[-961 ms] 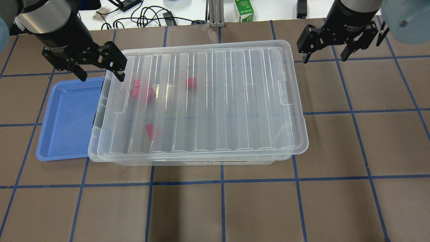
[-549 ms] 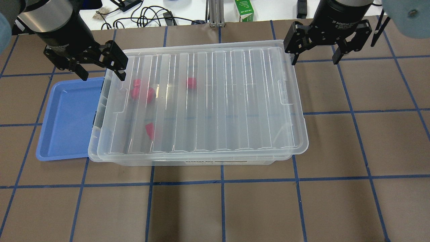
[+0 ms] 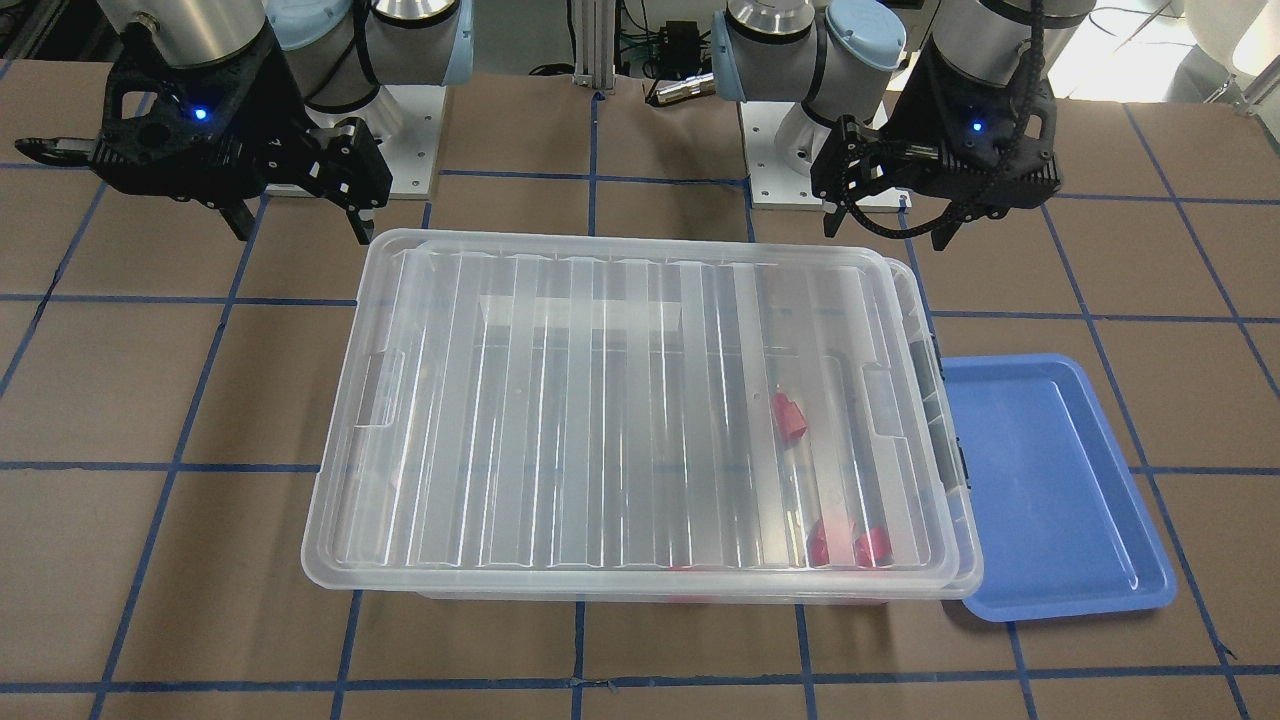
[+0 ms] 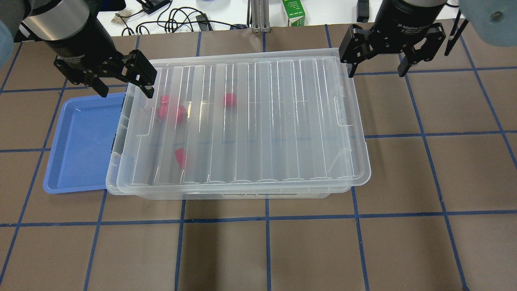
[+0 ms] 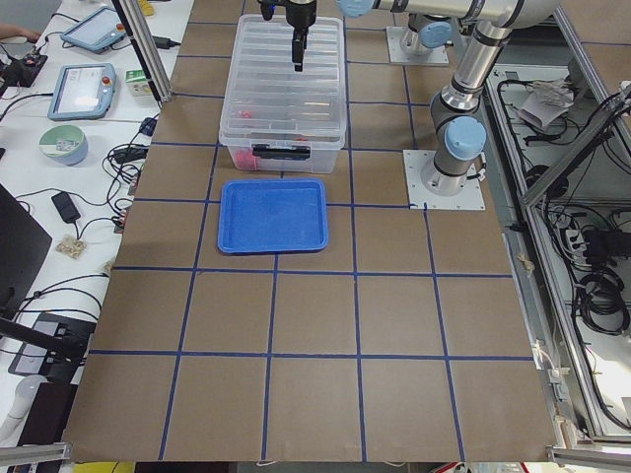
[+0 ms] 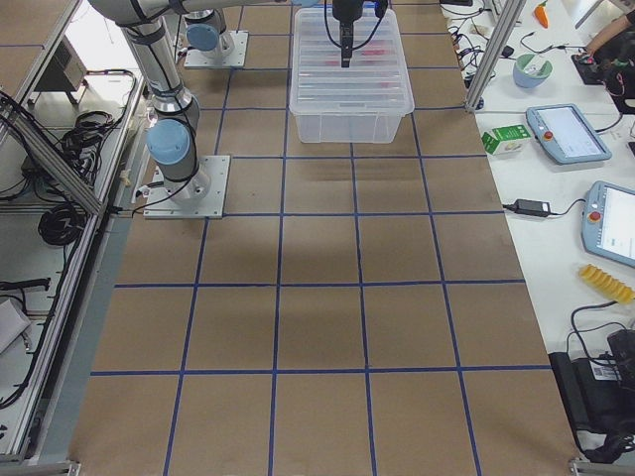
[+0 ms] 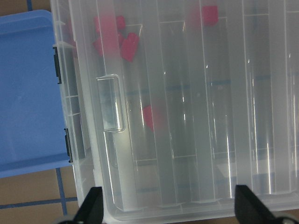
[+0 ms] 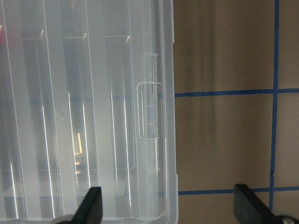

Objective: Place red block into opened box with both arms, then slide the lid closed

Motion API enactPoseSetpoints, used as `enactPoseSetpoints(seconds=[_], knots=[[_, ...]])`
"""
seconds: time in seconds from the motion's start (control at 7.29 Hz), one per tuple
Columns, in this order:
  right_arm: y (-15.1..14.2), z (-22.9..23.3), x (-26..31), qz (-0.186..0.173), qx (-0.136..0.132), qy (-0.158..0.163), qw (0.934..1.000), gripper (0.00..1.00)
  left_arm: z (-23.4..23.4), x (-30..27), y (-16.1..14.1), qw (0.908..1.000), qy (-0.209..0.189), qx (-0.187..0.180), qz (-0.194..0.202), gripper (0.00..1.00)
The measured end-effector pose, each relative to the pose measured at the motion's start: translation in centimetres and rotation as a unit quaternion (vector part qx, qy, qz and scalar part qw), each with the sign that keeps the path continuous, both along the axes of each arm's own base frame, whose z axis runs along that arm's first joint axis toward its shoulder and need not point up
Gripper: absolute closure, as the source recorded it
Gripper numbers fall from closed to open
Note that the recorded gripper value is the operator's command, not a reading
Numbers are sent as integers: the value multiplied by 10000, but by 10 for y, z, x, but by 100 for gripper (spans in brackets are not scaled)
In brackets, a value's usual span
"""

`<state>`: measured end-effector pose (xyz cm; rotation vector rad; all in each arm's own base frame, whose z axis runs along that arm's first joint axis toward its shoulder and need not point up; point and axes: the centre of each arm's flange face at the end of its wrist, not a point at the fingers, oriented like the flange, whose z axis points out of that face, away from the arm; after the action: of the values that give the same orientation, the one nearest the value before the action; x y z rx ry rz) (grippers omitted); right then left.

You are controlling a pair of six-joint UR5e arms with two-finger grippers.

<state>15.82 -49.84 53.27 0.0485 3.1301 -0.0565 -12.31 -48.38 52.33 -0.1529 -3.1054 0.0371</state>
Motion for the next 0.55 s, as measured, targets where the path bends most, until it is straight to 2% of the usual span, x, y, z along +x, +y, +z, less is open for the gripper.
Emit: enactPoseSetpoints(seconds=[0.55], knots=[[1, 4, 1, 6, -24, -7, 10000, 0, 2, 0, 5, 10000, -10, -2, -5, 0]])
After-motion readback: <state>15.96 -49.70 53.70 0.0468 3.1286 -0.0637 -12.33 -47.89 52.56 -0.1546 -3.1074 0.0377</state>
